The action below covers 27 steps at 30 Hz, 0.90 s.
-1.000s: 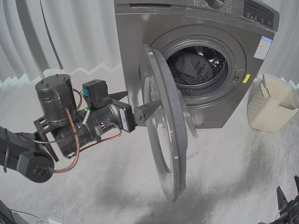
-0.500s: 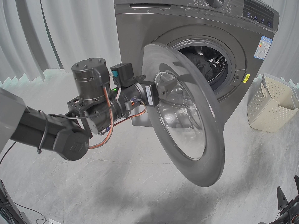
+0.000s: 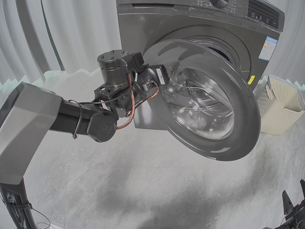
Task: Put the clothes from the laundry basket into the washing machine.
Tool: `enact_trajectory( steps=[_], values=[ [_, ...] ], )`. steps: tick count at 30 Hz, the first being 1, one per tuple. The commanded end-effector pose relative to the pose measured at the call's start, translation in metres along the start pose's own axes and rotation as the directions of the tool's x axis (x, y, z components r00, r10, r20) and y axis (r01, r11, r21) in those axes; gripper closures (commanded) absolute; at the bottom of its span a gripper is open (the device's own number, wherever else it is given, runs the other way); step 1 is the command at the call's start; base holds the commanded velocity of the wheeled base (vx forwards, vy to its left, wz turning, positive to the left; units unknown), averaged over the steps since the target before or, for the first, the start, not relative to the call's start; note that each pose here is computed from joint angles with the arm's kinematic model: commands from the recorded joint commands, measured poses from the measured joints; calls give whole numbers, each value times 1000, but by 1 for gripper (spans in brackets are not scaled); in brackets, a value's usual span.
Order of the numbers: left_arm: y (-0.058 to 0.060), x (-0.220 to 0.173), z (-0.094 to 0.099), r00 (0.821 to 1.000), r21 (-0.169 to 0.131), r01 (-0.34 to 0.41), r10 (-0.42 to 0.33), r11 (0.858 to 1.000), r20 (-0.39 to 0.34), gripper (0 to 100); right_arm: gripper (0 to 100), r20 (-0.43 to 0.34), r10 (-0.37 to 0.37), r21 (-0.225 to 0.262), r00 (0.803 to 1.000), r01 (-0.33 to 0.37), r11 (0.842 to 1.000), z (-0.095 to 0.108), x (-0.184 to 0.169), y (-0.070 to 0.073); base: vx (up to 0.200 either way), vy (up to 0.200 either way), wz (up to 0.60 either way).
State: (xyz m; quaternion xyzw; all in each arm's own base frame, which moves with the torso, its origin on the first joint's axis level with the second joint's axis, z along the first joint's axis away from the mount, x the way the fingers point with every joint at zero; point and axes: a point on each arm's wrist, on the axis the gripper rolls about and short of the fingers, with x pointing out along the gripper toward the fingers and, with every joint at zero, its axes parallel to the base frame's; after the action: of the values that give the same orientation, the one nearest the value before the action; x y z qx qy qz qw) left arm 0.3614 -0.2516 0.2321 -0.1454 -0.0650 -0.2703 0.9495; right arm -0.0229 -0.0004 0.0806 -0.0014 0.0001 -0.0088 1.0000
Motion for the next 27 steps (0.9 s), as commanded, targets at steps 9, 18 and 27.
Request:
enact_trajectory(
  steps=[9, 18, 27],
  values=[
    [4, -38, 8, 996, -17, -49, 47, 999, -72, 0, 0, 0, 1, 0, 1000, -1, 1000, -5, 0, 0, 0, 0, 0],
    [3, -234, 50, 990, 44, 2, 4, 999, -139, 0, 0, 0, 1, 0, 1000, -1, 1000, -5, 0, 0, 0, 0, 0],
    [31, -334, 35, 984, 238, -102, 132, 966, -116, 0, 0, 0, 1, 0, 1000, -1, 1000, -5, 0, 0, 0, 0, 0]
  ],
)
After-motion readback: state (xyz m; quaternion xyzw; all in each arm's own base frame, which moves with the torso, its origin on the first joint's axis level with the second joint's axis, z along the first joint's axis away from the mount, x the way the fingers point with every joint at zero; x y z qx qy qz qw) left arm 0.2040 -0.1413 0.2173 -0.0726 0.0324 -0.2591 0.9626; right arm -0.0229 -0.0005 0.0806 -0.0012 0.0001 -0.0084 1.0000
